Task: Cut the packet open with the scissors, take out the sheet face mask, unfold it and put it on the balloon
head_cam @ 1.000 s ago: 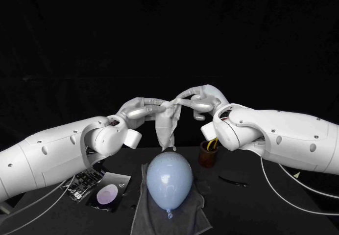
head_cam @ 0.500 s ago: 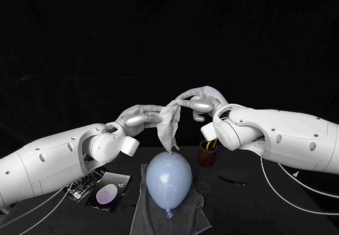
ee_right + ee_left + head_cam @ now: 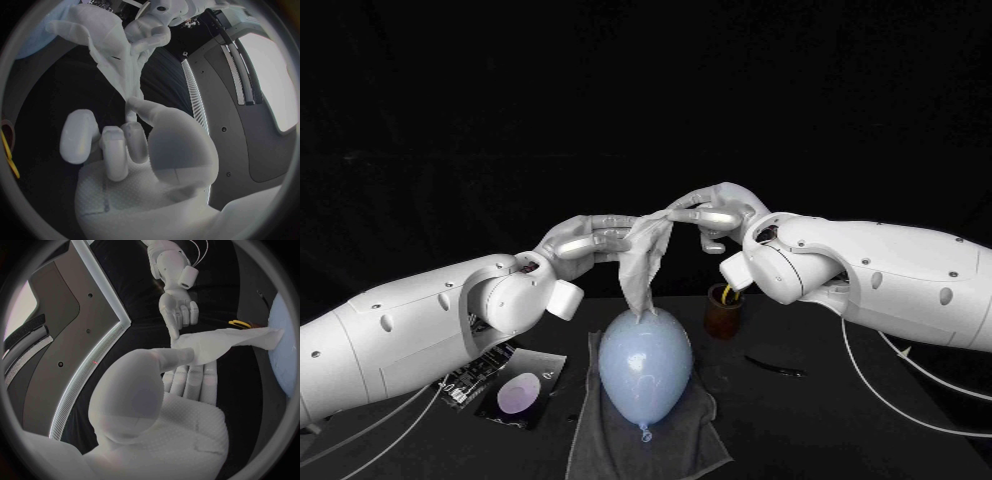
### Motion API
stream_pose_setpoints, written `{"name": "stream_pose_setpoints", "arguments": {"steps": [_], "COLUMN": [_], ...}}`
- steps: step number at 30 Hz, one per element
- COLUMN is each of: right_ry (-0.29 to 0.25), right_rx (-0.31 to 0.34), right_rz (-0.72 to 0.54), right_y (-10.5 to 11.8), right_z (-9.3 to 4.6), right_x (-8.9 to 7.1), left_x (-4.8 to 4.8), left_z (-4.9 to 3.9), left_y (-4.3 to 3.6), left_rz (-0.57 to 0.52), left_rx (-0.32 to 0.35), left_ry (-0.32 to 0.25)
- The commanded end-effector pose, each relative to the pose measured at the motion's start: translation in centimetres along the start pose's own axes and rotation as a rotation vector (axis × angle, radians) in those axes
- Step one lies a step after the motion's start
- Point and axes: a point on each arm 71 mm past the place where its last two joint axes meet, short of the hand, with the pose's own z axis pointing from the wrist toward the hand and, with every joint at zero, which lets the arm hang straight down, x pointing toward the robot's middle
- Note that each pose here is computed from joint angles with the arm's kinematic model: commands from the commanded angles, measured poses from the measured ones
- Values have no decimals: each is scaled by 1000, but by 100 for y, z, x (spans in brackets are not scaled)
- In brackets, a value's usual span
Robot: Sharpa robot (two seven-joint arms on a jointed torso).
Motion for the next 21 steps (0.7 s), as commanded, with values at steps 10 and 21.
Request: {"name": "stream_pose_setpoints", "arguments": {"steps": [10, 21], "right_ry": [111, 115], "right_rx": [125, 128], "right_rz": [-72, -76], "right_y": [-152, -163], "right_z": [-18, -25], "right_x": [34, 41], "left_x": [65, 93], "left_z": [-10, -29], "left_y": [-1, 13], "left_rz": [-28, -40], "left_rx": [5, -19], "left_ry": [69, 116]}}
